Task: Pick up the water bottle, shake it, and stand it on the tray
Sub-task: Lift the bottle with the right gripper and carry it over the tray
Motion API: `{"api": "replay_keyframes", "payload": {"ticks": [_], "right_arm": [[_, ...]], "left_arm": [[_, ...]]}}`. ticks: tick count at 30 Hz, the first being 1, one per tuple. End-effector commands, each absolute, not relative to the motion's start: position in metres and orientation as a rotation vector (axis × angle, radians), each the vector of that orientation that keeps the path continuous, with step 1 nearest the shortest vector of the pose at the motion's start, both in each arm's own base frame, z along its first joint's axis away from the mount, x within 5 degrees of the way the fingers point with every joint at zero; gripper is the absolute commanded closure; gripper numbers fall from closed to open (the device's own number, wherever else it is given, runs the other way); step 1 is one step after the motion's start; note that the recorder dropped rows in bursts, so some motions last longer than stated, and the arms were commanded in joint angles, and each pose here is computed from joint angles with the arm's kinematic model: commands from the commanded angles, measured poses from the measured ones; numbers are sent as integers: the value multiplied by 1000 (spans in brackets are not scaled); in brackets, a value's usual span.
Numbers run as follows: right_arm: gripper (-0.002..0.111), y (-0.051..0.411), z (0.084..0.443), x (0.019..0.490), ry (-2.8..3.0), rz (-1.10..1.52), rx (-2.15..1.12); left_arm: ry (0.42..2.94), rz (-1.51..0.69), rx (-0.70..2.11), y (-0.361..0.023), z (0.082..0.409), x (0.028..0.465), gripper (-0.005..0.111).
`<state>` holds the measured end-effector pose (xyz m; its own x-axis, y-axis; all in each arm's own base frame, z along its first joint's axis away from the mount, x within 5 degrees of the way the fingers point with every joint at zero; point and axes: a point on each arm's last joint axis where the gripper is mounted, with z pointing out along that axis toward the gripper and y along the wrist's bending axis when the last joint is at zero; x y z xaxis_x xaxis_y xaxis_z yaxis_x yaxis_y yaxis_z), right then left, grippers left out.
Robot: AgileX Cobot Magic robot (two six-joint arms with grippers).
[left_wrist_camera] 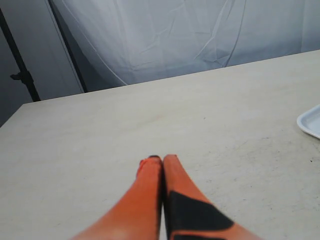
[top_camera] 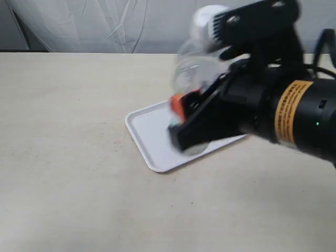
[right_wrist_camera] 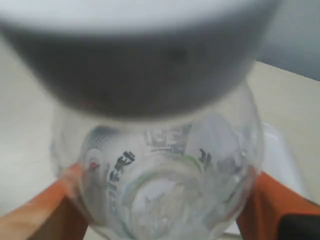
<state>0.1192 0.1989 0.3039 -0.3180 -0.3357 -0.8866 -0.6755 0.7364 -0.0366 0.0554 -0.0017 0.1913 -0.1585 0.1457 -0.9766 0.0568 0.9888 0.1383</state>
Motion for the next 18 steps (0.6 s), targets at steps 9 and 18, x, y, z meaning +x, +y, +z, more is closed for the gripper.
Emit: {"api": "replay_keyframes", "payload": {"ticks": [9, 18], "right_arm": [[109, 208, 325, 109, 1921, 477, -1038], [109, 224, 323, 118, 1955, 569, -929]], "left_arm": [[1716, 79, 151, -2, 192, 55, 106], [1716, 79, 151, -2, 192, 55, 106]]}}
